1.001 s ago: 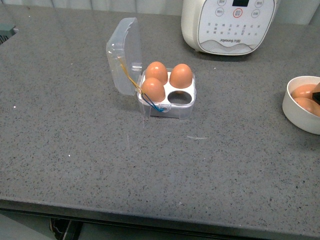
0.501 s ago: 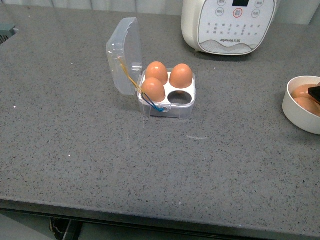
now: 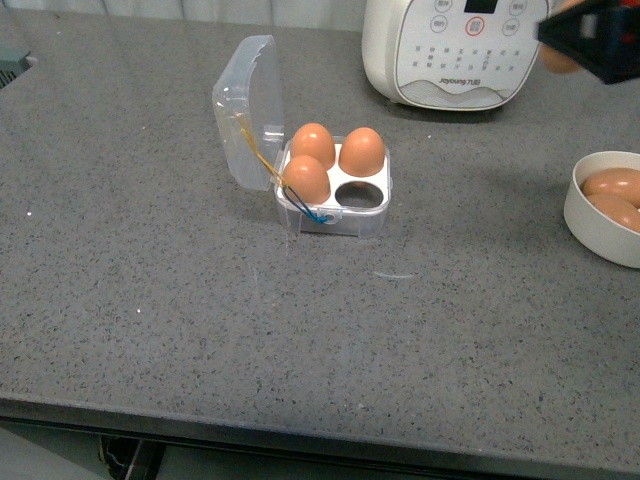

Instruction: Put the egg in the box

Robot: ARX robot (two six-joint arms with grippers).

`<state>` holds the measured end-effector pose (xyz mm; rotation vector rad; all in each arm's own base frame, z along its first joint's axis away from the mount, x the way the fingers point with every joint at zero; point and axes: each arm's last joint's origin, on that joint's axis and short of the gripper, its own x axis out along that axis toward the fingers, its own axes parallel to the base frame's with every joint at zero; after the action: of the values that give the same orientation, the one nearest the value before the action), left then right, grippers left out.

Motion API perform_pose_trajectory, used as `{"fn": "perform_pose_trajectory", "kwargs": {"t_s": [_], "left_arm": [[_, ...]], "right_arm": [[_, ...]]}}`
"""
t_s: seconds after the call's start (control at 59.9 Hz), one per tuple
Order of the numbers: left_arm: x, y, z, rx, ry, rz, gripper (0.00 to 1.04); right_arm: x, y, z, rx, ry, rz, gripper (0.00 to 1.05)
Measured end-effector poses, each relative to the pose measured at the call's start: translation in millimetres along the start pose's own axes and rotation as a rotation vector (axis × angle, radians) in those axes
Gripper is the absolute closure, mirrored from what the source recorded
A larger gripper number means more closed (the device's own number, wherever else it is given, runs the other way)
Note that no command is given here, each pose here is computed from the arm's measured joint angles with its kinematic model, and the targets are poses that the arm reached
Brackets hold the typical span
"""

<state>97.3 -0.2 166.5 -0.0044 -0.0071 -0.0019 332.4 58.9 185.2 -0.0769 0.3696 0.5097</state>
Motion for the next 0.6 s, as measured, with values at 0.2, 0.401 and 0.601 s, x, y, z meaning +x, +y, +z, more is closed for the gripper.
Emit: {"fn": "perform_pose_trajectory", "kwargs": {"t_s": [0.2, 0.401, 0.601], "left_arm": [[0.0, 0.0, 0.0, 0.000, 0.000, 0.000, 0.07], [0.0, 0.0, 0.0, 0.000, 0.000, 0.000, 0.07], [0.0, 0.0, 0.0, 0.000, 0.000, 0.000, 0.07]], "right_arm": [[44.9, 53.2, -8.5, -0.025, 0.098, 0.159, 0.62], [64.3, 70.0, -17.1, -0.032, 0.148, 0.174, 0.62], [67.4, 75.3, -28.6, -0.012, 0.186, 0.195, 0.62]]}}
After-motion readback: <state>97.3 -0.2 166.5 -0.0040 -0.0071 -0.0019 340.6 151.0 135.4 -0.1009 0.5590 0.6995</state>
